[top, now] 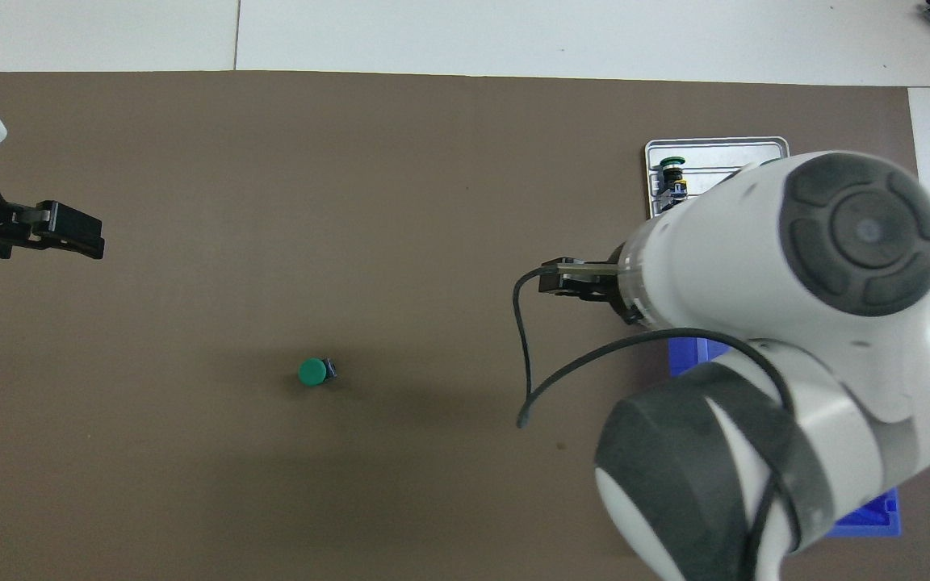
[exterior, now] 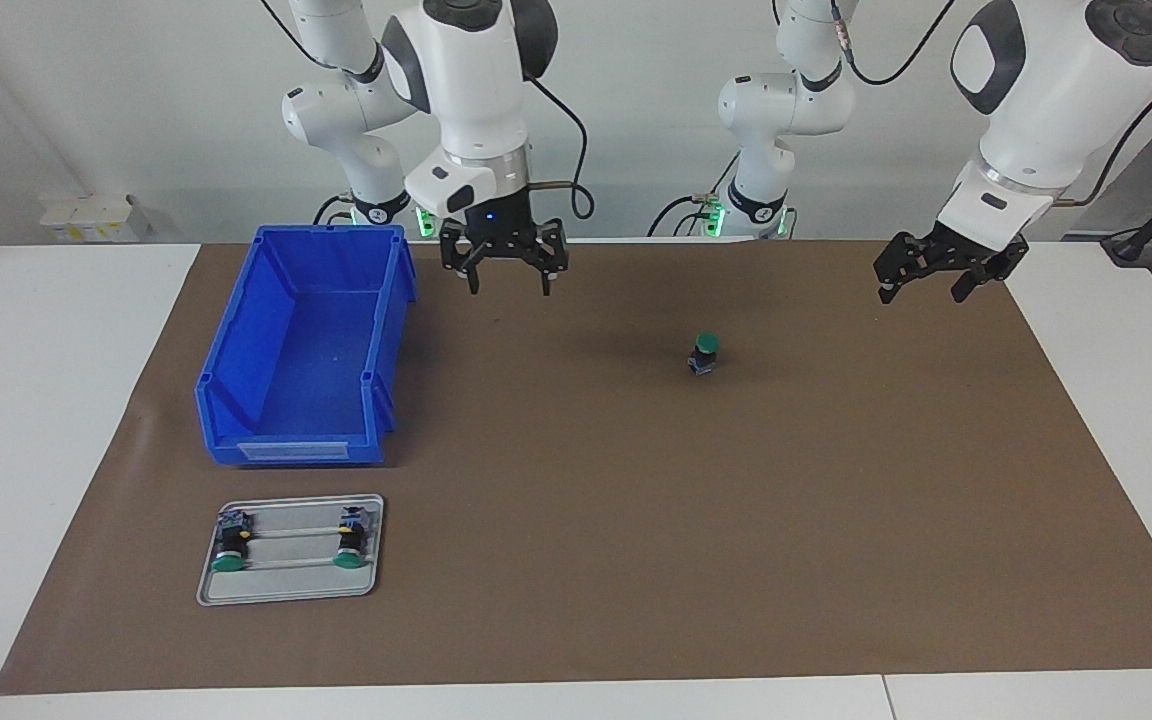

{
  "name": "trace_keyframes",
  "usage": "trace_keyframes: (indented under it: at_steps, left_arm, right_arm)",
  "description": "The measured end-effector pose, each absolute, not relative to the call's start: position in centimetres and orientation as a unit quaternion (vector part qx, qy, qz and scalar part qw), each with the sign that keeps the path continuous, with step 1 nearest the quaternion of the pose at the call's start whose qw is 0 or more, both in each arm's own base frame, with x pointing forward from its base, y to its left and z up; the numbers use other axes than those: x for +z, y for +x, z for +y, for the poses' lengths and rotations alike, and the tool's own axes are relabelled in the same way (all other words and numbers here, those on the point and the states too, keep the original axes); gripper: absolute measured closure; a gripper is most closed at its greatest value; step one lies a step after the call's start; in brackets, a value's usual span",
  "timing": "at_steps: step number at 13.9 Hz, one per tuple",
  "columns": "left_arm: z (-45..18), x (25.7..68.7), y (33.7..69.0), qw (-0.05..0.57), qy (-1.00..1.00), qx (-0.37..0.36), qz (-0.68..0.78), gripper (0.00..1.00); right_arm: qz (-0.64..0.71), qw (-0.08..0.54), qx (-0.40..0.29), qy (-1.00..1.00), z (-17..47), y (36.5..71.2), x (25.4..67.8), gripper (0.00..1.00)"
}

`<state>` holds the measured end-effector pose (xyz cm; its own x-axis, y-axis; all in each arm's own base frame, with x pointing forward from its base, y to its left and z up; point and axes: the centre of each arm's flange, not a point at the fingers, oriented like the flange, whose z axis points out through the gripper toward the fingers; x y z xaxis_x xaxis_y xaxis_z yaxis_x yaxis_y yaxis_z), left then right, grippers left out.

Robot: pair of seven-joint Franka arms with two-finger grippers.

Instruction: Place and press button with both arms

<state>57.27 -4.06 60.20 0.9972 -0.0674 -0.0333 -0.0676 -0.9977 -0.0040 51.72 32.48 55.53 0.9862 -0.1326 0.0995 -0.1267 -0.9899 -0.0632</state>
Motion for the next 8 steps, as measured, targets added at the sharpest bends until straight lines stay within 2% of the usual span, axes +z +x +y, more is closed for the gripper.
trace_keyframes:
  at_steps: [8]
  left_arm:
    - [-4.1,60.2,57.3,0.003,-0.999,0.017,0.034,0.0]
  right_arm:
    - [0.063,0.053,-0.069,-0.994,47.1,51.9,49.0,0.01]
